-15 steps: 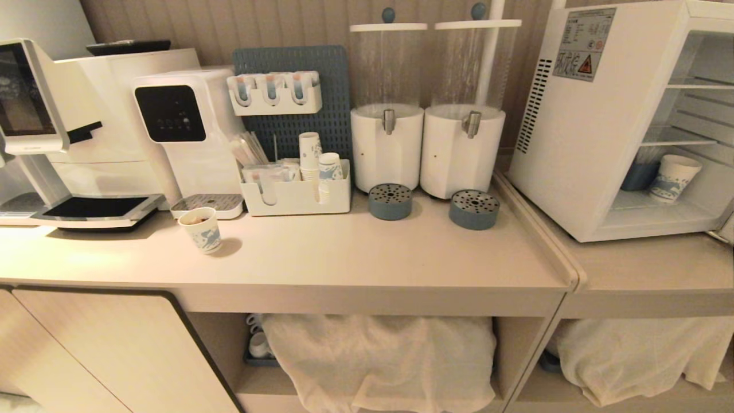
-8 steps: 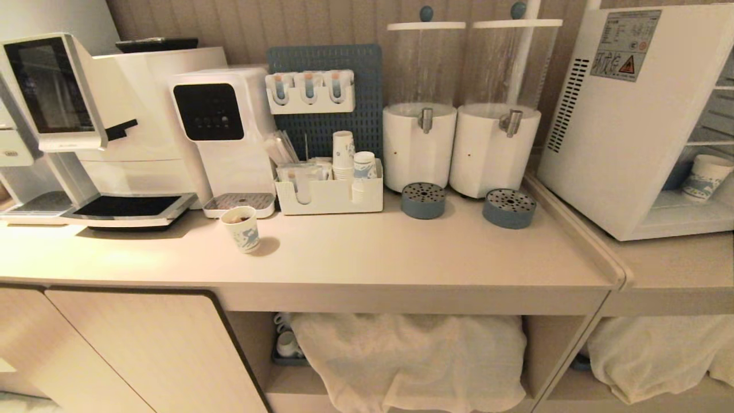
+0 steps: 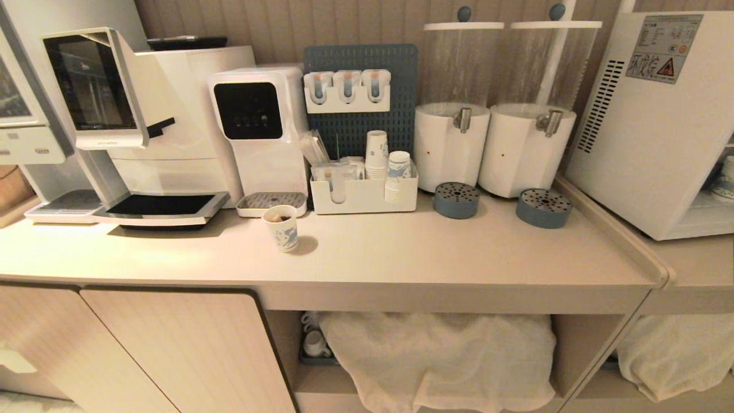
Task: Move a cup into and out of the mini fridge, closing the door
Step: Place the ceramic cup on the table
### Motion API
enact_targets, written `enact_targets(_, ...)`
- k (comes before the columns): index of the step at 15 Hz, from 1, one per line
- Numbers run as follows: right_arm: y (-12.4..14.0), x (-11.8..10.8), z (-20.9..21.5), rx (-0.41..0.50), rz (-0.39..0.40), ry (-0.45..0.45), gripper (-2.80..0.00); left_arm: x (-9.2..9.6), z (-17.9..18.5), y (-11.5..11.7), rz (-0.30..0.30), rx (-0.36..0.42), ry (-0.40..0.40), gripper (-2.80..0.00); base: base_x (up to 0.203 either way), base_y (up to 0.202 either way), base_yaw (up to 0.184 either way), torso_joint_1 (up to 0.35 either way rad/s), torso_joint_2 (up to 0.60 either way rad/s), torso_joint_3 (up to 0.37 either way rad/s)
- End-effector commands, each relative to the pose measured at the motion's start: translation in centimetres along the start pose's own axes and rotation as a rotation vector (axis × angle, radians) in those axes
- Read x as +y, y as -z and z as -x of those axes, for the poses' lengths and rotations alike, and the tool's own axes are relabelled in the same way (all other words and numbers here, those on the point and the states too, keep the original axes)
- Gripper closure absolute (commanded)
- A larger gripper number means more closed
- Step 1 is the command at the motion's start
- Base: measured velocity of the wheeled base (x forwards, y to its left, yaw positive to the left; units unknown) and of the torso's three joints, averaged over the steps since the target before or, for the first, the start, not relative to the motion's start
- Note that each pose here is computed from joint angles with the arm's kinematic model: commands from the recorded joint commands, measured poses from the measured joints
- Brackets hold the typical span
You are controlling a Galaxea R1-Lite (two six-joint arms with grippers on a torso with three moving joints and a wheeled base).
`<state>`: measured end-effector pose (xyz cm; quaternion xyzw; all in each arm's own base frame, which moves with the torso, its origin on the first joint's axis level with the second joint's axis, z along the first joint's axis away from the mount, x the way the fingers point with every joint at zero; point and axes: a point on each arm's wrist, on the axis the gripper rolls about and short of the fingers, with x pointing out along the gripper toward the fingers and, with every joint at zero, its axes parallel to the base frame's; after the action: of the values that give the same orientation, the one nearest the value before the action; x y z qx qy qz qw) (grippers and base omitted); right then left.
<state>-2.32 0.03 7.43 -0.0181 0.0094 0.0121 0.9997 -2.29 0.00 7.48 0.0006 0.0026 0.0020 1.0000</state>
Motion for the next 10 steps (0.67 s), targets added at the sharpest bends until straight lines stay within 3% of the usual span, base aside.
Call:
enact_targets(1, -0.03, 0.0, 0.0, 0.0, 0.0, 0.0, 0.0, 0.0, -0.01, -0.01, 0.0, 0.001, -0.001, 0.0, 0.0, 0.0, 0.0, 0.0, 0.0, 0.0)
enact_targets(7, -0.05, 0.0, 0.0, -0.001, 0.0, -0.001, 0.0, 0.0, -0.01, -0.01, 0.0, 0.001, -0.001, 0.0, 0.0, 0.0, 0.0, 0.0, 0.0, 0.0)
enact_targets(10, -0.05, 0.0, 0.0, -0.001, 0.002, -0.001, 0.0, 0.0, -0.01, 0.01, 0.0, 0.002, -0.001, 0.0, 0.148, 0.0, -0.001, 0.003, 0.0, 0.002)
